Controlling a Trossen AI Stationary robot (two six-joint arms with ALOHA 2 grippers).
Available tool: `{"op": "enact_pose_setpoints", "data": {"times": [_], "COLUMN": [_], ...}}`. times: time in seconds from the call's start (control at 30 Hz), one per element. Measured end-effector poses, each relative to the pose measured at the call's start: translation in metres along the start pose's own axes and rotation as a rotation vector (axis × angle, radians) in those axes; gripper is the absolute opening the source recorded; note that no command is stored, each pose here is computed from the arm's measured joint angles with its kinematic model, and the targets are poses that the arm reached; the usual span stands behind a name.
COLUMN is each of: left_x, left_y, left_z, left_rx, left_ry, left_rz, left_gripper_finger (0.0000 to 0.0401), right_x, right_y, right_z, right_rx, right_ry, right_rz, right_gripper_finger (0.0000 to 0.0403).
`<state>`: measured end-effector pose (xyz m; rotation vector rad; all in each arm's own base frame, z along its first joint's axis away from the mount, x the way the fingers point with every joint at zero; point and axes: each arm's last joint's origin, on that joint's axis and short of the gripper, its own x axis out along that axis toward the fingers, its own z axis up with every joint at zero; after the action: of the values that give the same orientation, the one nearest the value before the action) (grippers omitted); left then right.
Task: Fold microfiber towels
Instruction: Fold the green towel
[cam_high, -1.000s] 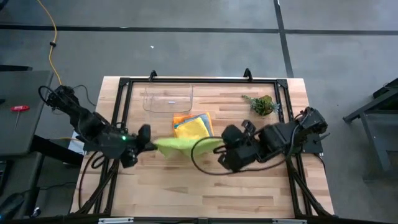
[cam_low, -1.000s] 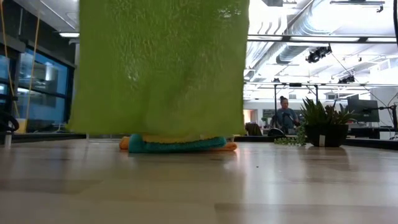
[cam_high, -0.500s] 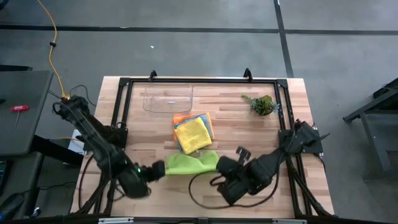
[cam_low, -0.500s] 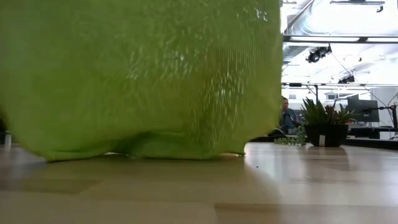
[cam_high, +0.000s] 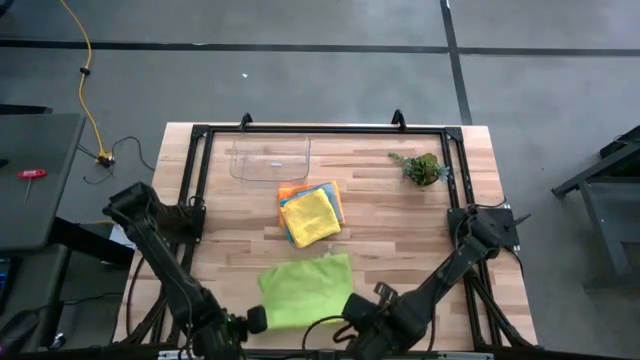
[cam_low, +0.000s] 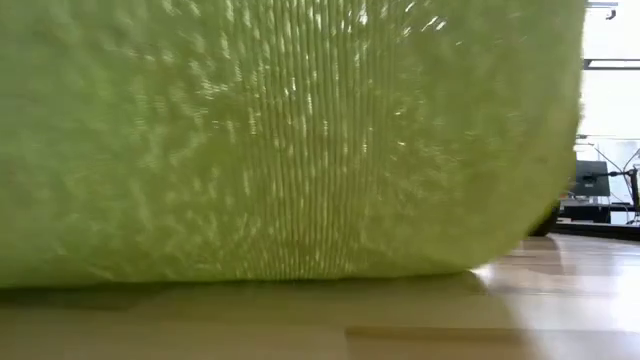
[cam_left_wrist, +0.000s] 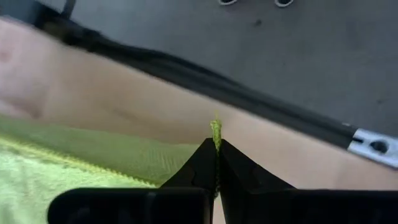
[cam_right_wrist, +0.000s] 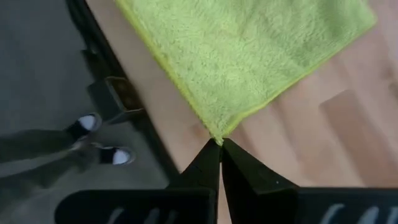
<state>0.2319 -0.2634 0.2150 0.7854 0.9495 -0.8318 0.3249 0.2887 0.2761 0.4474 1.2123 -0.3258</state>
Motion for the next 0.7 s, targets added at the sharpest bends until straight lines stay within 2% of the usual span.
{"op": "enact_pose_setpoints", "data": {"times": [0.2,0.37,0.53,0.7], "left_x": [0.019,0.028,0.028,0.026], "left_y": [-0.008,-0.006,0.0,0.01], "left_z": [0.007,0.005,0.005,0.002], "left_rx": [-0.072,-0.116,-0.14,-0.191], "left_ry": [-0.028,-0.005,-0.021,-0.035], "left_rz": [-0.05,-0.06,-0.055,-0.094], "left_gripper_finger": [0.0,0.0,0.0,0.0], "right_x": [0.006,0.015,0.022,0.022], "right_y": [0.007,0.012,0.012,0.01], "right_z": [-0.006,-0.006,-0.005,-0.005], "right_rx": [0.104,0.123,0.093,0.008], "right_ry": [0.062,0.138,0.2,0.27], "right_rz": [0.043,0.078,0.077,0.098], "right_gripper_finger": [0.0,0.0,0.0,0.0]}}
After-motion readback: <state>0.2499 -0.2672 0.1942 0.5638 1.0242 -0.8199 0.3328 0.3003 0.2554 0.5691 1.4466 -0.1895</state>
